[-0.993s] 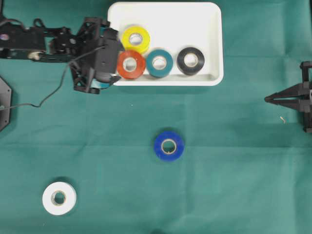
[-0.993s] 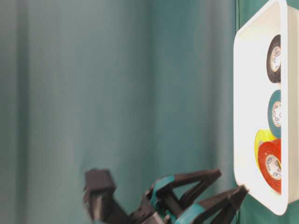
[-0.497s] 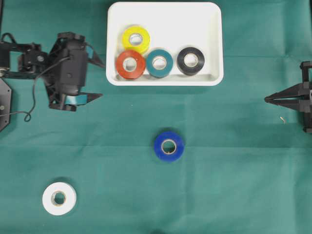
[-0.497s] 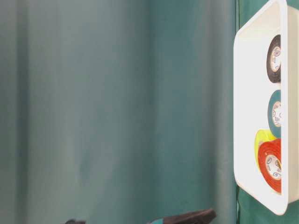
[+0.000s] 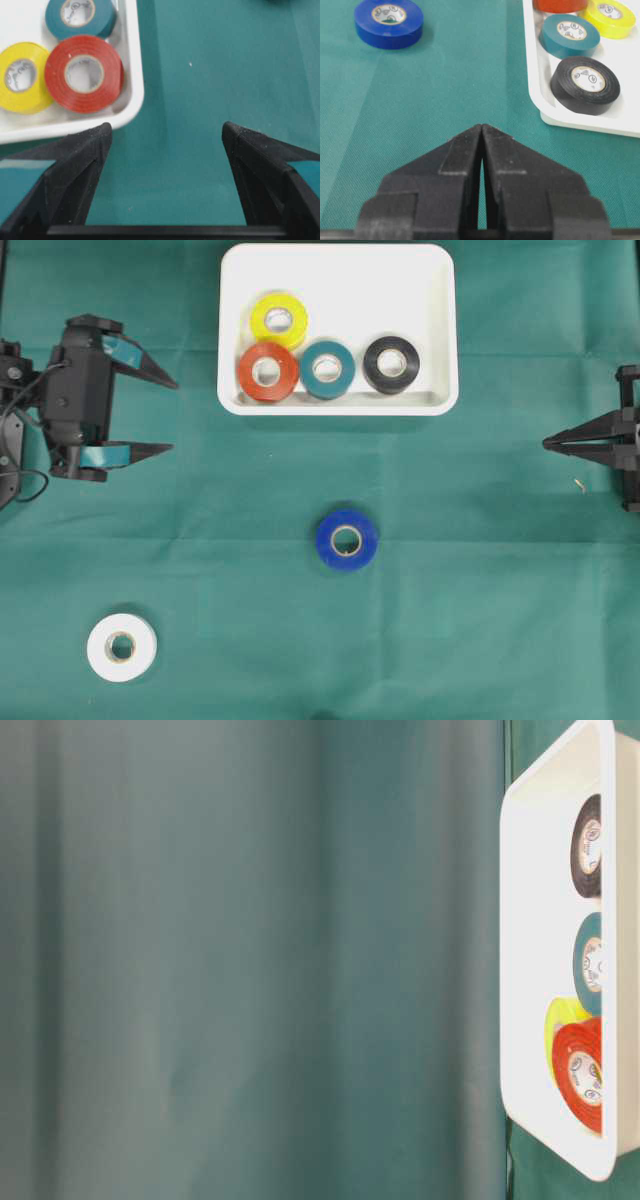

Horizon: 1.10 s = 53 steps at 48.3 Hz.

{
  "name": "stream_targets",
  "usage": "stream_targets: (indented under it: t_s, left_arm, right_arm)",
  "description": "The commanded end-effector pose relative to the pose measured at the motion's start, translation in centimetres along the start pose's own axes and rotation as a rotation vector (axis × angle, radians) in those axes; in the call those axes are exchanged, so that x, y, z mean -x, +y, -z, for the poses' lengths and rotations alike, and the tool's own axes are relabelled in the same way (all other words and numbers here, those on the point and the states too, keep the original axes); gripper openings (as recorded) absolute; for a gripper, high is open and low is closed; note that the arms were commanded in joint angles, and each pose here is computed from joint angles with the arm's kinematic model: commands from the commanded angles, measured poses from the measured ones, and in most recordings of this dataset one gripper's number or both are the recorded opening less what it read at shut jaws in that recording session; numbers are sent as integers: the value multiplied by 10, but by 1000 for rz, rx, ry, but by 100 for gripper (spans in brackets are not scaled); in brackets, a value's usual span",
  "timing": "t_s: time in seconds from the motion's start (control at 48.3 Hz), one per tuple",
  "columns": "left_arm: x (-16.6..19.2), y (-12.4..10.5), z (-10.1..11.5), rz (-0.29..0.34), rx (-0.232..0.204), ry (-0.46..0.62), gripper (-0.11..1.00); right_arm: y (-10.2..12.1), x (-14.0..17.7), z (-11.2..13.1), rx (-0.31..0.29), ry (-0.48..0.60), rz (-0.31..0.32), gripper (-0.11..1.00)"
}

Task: Put the tape into the white case with the left arm.
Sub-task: 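Withdraw the left gripper back to the left side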

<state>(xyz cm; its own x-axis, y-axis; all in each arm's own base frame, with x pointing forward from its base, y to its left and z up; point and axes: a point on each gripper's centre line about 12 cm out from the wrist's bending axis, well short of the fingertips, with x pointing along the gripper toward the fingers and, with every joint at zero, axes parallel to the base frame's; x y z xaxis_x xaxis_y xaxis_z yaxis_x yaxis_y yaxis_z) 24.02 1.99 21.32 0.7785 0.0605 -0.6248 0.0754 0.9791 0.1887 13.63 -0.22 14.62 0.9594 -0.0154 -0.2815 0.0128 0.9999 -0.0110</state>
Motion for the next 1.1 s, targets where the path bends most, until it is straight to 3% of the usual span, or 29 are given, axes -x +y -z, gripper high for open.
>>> stream_targets:
  t_s: [0.0, 0.807, 1.076]
  left_arm:
    - [4, -2, -4, 5, -2, -25, 90]
    - [3, -6, 0, 16, -9, -18, 90]
    - [-6, -15, -4, 43, -30, -26, 90]
  right_arm:
    - [0, -1, -6, 0, -17, 0, -9]
    - [0, -1, -6, -2, -17, 1, -9]
    - [0, -1, -6, -2, -17, 0, -9]
